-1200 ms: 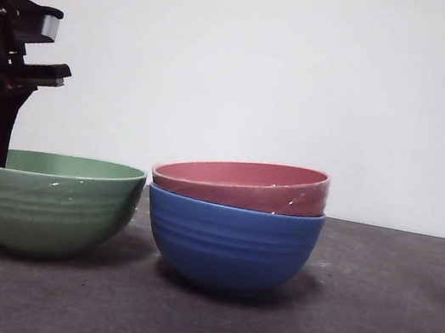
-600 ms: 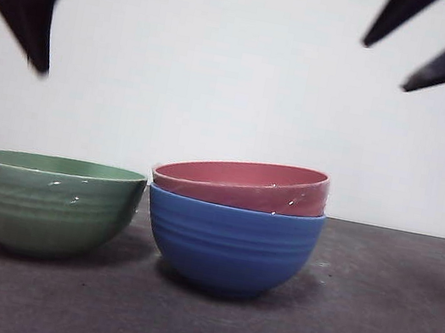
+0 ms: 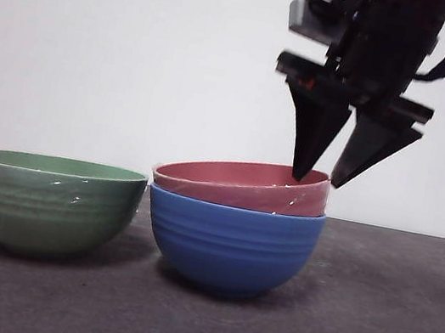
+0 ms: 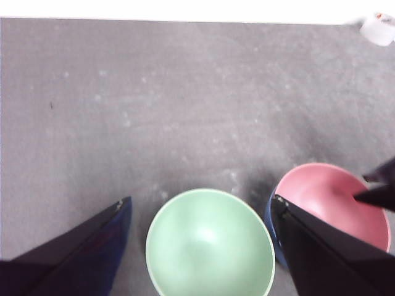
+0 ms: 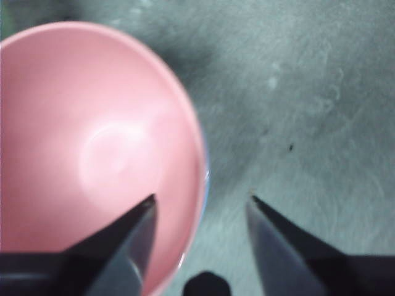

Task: Pick up the green bowl on the top,put the green bowl on the left,pick up the red bowl in the middle,put the red bowl on the right

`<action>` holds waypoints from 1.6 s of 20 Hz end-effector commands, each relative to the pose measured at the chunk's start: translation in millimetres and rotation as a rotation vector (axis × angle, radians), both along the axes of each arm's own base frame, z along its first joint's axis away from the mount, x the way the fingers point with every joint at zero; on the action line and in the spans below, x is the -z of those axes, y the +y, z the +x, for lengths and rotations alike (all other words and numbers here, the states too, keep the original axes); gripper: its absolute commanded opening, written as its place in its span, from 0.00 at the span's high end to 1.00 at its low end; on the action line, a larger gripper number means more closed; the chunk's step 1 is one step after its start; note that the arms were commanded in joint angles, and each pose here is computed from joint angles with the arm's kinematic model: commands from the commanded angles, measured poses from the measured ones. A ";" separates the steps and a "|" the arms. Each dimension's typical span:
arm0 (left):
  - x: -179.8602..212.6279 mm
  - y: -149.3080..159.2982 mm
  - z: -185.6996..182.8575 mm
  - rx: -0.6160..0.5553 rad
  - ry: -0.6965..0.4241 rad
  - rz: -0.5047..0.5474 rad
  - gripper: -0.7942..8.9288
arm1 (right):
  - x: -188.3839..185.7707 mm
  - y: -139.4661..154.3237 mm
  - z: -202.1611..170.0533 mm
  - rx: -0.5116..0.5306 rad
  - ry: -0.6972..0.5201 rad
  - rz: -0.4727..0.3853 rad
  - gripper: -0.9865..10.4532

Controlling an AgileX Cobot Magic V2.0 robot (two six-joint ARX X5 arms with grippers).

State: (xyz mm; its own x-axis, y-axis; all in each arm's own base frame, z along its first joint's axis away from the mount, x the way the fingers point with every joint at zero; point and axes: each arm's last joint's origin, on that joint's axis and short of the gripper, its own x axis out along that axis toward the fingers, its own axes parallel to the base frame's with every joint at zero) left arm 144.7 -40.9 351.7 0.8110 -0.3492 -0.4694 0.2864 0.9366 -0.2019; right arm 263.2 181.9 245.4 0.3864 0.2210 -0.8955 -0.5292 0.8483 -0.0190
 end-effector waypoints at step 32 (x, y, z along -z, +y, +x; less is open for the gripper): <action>1.1 -0.4 1.1 -0.006 0.000 -0.002 0.53 | -25.8 -139.6 -43.5 0.395 -0.085 0.074 0.92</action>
